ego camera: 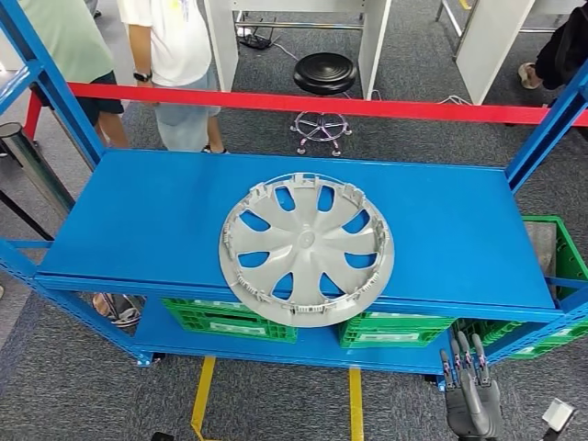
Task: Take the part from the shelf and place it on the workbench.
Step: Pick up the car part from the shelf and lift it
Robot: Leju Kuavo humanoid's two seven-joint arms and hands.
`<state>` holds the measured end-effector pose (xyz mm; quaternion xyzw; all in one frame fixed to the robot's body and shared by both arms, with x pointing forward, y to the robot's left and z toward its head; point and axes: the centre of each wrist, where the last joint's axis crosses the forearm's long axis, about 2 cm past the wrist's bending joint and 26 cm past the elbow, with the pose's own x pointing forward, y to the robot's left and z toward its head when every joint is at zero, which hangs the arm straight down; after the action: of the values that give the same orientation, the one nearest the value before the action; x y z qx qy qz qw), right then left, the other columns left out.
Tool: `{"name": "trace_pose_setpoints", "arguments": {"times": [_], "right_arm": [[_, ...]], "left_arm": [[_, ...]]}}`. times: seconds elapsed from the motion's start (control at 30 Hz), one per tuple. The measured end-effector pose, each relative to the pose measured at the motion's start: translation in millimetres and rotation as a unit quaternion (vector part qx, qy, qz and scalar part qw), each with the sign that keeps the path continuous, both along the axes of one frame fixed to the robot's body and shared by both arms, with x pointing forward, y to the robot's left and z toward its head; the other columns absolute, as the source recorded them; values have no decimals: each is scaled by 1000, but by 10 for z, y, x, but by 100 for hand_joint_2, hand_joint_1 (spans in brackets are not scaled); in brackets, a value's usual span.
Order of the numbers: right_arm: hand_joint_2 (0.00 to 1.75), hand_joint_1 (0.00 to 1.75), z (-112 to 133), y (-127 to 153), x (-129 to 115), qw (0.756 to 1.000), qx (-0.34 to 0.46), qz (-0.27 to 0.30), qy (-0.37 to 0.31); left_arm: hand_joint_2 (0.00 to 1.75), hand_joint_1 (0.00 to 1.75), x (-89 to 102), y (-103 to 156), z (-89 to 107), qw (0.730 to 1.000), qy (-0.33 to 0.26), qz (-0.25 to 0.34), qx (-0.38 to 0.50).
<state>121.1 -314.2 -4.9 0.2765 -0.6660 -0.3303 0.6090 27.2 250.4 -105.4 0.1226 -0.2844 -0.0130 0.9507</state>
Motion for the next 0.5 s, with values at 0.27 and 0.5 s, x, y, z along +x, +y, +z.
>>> {"name": "trace_pose_setpoints", "arguments": {"times": [0.27, 0.5], "right_arm": [[175, 0, 245, 70, -31, 992, -8, 73, -98], [175, 0, 352, 156, -9, 987, -45, 103, -115]], "left_arm": [[175, 0, 49, -14, -7, 1000, -1, -22, 6], [175, 0, 56, -8, -9, 1000, 0, -30, 10]]}}
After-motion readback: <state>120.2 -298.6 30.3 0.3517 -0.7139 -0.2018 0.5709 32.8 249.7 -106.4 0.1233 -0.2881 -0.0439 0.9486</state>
